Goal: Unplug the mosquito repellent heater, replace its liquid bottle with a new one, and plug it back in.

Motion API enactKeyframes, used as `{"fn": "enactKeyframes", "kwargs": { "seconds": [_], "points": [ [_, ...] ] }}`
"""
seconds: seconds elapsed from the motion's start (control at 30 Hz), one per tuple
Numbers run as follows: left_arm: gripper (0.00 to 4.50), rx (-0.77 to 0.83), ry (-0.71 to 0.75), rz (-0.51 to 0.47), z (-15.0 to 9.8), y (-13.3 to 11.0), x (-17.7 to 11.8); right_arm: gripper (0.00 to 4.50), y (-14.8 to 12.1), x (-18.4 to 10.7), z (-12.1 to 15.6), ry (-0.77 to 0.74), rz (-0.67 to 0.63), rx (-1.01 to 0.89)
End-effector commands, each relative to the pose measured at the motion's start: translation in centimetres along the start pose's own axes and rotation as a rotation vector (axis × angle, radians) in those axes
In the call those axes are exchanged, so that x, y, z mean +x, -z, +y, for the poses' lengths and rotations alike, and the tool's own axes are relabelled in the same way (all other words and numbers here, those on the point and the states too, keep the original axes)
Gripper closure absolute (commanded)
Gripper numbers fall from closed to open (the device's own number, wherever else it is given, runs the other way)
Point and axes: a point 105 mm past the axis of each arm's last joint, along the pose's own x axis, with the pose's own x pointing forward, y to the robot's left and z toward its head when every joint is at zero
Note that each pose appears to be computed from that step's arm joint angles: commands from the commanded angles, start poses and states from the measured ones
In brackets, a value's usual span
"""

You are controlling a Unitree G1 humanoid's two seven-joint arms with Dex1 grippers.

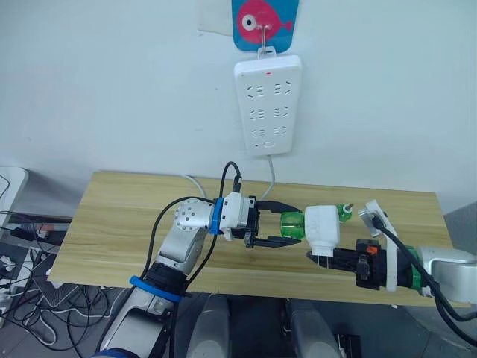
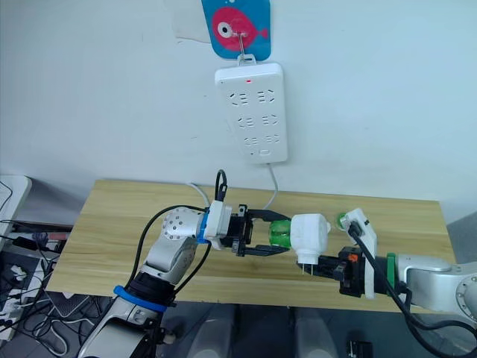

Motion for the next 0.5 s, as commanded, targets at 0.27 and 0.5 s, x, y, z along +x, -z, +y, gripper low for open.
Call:
{"fn": "enactKeyframes", "kwargs": {
  "seconds": [0.27,0.5],
  "points": [
    [2.24,0.041,0.036,0.029,-0.6,0.5,0.2,4.46,-3.3,-0.2,3.9,-0.109,-0.085,-0.098],
    [2.24,0.035,0.073,0.063,-1.3,1.1,0.1,4.46,-4.3,-0.1,4.6,-0.141,-0.118,-0.136]
  ]
}}
